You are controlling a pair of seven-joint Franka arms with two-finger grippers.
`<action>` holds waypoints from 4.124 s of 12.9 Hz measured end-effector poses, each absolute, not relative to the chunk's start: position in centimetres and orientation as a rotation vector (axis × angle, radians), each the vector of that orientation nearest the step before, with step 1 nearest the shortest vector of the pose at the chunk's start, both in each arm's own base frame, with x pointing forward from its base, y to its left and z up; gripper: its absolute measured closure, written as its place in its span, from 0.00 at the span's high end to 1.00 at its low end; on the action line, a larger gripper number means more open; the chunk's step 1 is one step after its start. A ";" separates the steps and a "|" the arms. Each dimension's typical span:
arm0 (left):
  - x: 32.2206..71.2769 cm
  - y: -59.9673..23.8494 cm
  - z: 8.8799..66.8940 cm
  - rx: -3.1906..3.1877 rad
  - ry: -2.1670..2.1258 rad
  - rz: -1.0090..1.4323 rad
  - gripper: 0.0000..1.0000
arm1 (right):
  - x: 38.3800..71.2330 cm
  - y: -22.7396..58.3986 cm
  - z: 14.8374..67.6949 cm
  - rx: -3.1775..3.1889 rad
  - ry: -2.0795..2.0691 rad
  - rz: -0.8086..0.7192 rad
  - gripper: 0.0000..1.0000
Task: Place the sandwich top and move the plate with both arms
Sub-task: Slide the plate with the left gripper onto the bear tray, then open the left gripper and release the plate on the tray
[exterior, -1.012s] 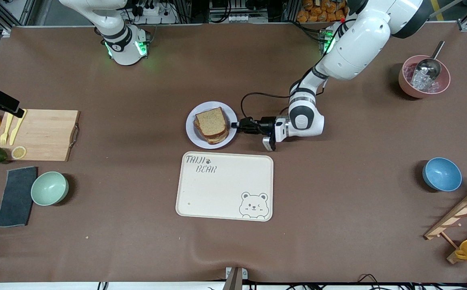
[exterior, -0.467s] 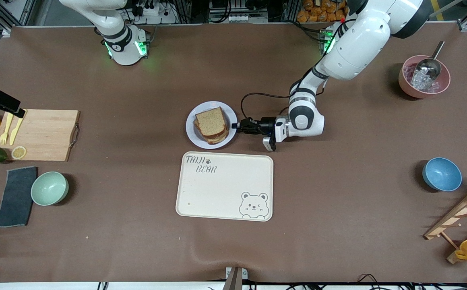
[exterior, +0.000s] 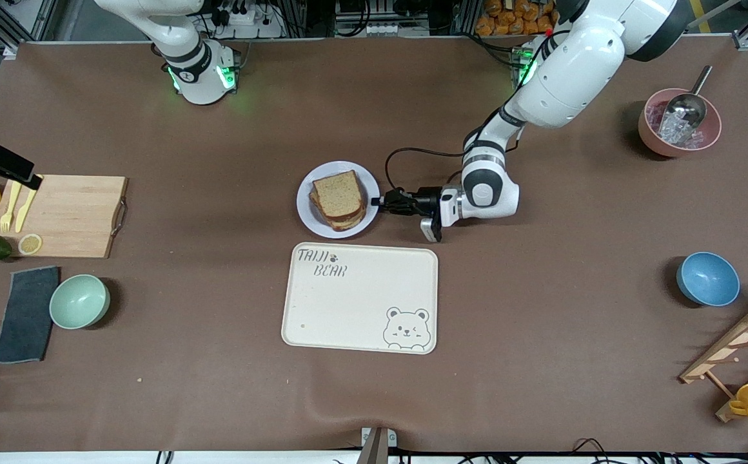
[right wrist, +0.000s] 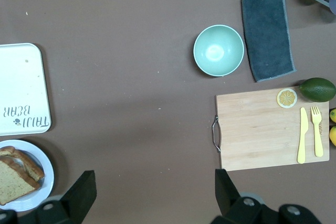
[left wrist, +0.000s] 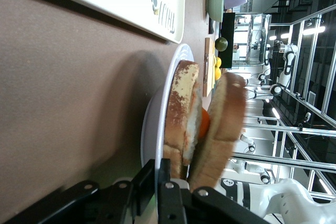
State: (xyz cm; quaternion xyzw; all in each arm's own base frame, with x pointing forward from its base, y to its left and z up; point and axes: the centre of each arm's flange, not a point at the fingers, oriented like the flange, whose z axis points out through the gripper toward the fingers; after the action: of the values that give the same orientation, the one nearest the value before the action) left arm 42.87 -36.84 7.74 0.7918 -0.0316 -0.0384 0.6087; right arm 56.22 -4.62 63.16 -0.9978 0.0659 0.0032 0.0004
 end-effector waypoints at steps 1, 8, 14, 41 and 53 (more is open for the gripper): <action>42.9 -36.8 7.7 1.829 -0.074 -0.087 0.07 | 56.2 -4.7 63.2 -3.134 0.208 0.010 1.00; 42.8 -36.8 7.8 1.831 -0.070 -0.079 0.07 | 56.2 -4.7 63.2 -3.134 0.209 0.010 1.00; 43.5 -36.3 8.4 1.823 -0.045 -0.042 0.07 | 56.2 -4.7 63.2 -3.134 0.209 0.010 1.00; 56.2 -27.1 13.2 1.779 0.202 0.167 0.07 | 56.8 -4.7 62.3 -3.134 0.212 0.030 1.00; 56.1 -26.1 9.7 1.876 0.249 0.168 0.07 | 56.8 -4.7 62.2 -3.134 0.212 0.031 1.00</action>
State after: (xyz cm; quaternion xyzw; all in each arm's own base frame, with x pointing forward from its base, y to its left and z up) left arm 56.14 -26.05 9.74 0.8032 0.1068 0.0719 0.5816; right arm 56.80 -4.74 62.19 -0.9977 0.0676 0.0097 0.0001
